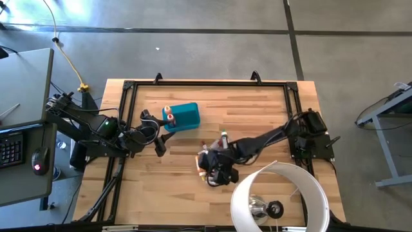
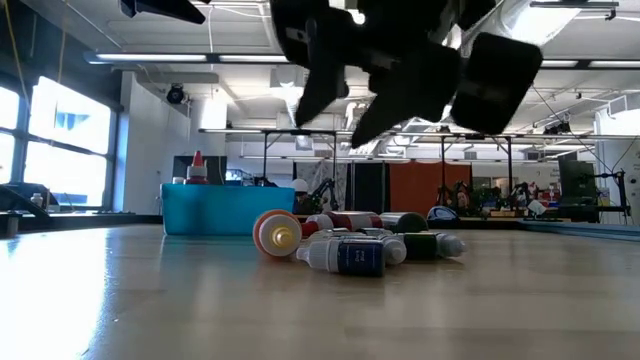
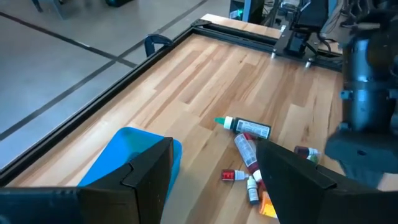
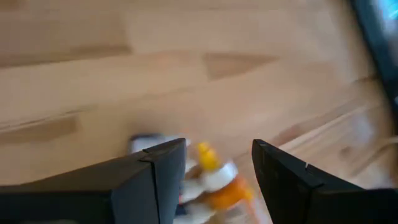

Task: Pick & Place food coloring
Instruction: Put the large yellow food coloring bottle into the blue bin

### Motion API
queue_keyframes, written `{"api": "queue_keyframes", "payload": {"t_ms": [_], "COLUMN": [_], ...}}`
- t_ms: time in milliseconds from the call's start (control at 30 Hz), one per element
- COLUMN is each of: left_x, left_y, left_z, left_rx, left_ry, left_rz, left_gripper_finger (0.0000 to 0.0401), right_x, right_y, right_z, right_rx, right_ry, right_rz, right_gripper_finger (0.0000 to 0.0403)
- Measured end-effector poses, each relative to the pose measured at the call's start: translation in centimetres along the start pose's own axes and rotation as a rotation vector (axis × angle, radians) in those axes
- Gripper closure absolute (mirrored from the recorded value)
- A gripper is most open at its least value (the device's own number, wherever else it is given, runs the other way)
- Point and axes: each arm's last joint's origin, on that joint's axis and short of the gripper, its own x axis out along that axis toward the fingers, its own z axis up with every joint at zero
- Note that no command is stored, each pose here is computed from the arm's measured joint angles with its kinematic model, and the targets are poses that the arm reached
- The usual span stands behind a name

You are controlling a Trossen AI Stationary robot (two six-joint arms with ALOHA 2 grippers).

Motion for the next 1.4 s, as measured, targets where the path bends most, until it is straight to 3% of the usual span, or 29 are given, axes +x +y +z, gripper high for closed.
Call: {"api": "queue_keyframes", "payload": {"t_ms": [267,433,600,1000,1400], "left_x": [0.0,0.0,0.0,0.0,0.0], "left_y": [0.0,0.0,0.0,0.0,0.0], "left_z": [0.1,0.1,0.1,0.1,0.0], "left_rx": [-0.028,-0.029,-0.031,-0.026,-0.027], "left_ry": [-0.008,-0.009,-0.011,-0.007,-0.004], "left_rz": [0.001,0.001,0.001,0.001,-0.003], "left_gripper_finger": [0.0174,0.0174,0.0174,0.0174,0.0174], "right_x": [-0.2,1.3,3.2,3.5,5.3], "right_y": [-0.7,-1.5,-2.5,-1.9,-2.7], "right_z": [-1.0,-1.3,-1.9,-3.2,-6.8], "right_rx": [0.090,0.096,0.141,0.093,0.008], "right_ry": [-0.075,-0.077,0.017,0.120,0.174], "right_rz": [0.016,0.008,0.040,0.117,0.064], "right_gripper_finger": [0.0224,0.0224,0.0224,0.0224,0.0224]}}
